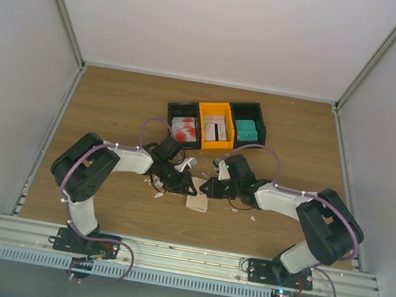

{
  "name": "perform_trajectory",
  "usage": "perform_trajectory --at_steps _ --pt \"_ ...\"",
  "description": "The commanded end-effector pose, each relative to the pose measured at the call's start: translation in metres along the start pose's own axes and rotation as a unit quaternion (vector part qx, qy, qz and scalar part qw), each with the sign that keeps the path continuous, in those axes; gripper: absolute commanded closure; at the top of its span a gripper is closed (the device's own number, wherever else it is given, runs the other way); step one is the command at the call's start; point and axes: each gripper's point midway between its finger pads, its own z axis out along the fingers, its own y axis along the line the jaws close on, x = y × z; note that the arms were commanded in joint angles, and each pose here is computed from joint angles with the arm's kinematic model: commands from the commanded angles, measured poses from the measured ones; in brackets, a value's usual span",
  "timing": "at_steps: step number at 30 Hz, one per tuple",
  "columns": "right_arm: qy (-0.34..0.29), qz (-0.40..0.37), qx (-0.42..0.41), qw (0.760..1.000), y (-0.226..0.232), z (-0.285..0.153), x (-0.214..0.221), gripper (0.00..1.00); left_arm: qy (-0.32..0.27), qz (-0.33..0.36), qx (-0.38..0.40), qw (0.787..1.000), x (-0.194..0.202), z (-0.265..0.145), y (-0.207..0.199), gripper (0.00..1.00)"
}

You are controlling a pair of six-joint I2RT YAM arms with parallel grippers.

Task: Put the credit cards into the card holder
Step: Close the card holder at the center of the board.

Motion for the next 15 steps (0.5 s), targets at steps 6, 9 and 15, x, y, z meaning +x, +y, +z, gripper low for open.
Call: perform_trajectory --at_steps 6,9,15 --pt "0.084 -0.017 0.021 0.996 -0.014 0.019 0.049 1.00 0.003 0.001 -0.096 0.995 0.010 0.026 0.054 1.00" --pt "0.081 -0.021 0.033 0.996 -0.018 0.017 0.048 0.99 0.004 -0.001 -0.106 0.994 0.012 0.027 0.061 1.00" --pt "0.065 -0.004 0.072 0.995 -0.030 0.013 0.042 1.00 0.007 -0.006 -0.116 0.993 0.015 0.029 0.069 1.00"
